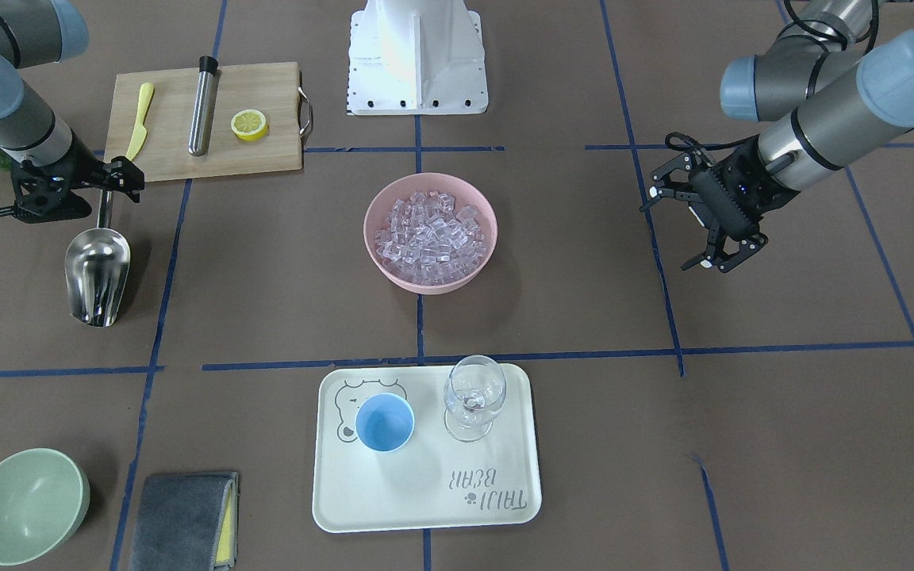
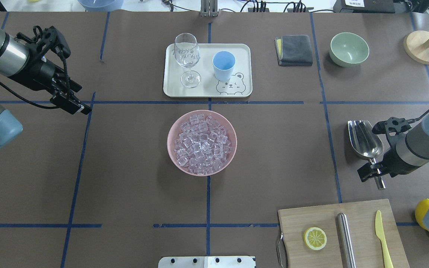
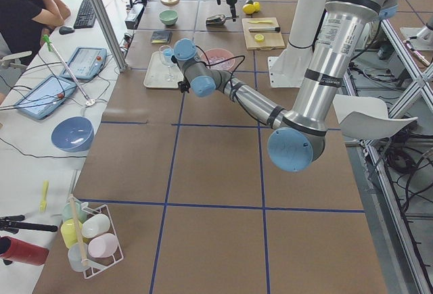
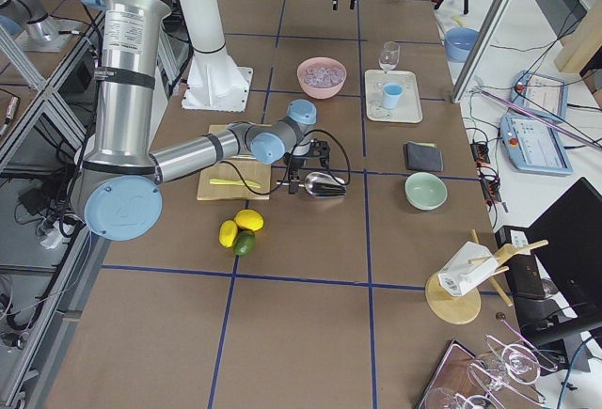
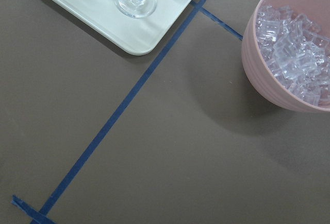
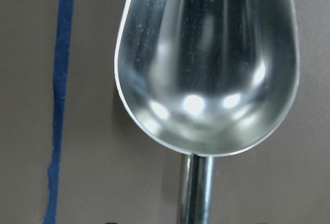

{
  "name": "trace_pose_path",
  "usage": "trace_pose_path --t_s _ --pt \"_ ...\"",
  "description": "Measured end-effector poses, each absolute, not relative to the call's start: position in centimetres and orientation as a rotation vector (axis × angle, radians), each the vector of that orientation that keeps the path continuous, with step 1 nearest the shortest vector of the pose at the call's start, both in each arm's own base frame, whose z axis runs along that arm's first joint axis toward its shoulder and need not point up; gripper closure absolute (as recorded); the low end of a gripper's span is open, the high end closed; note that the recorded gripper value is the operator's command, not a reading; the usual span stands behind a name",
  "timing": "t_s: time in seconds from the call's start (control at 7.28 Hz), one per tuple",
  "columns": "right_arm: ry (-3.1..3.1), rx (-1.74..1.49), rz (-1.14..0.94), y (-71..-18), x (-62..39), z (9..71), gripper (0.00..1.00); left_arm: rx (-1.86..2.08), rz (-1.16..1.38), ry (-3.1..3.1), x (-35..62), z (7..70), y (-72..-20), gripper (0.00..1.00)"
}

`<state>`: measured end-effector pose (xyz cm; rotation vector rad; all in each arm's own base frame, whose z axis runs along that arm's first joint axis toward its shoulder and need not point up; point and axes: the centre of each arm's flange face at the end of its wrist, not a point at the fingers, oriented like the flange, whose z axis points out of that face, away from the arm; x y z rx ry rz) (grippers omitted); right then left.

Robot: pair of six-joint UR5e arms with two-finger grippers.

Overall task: Put ice in cup with scoop
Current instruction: 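Lower the right gripper onto the metal scoop handle and grasp it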

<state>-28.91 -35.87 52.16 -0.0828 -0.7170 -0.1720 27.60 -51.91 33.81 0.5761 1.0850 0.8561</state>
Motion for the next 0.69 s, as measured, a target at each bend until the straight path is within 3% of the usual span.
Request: trace_pose_path --t_s 0.14,0.41,0.69 --pt "-0.717 -0.087 -0.175 -35.82 -29.02 52.28 0.30 0.577 0.856 1.085 27.66 33.74 -52.00 0.00" --pt "-0.714 -0.092 -0.177 -35.75 -28.98 52.62 0.64 0.577 0.857 1.084 27.72 33.75 -52.10 0.00" --pt "-0.709 -0.097 -0.177 -35.71 -28.97 52.95 0.63 0.577 0.857 1.084 27.74 33.77 -52.13 0.00"
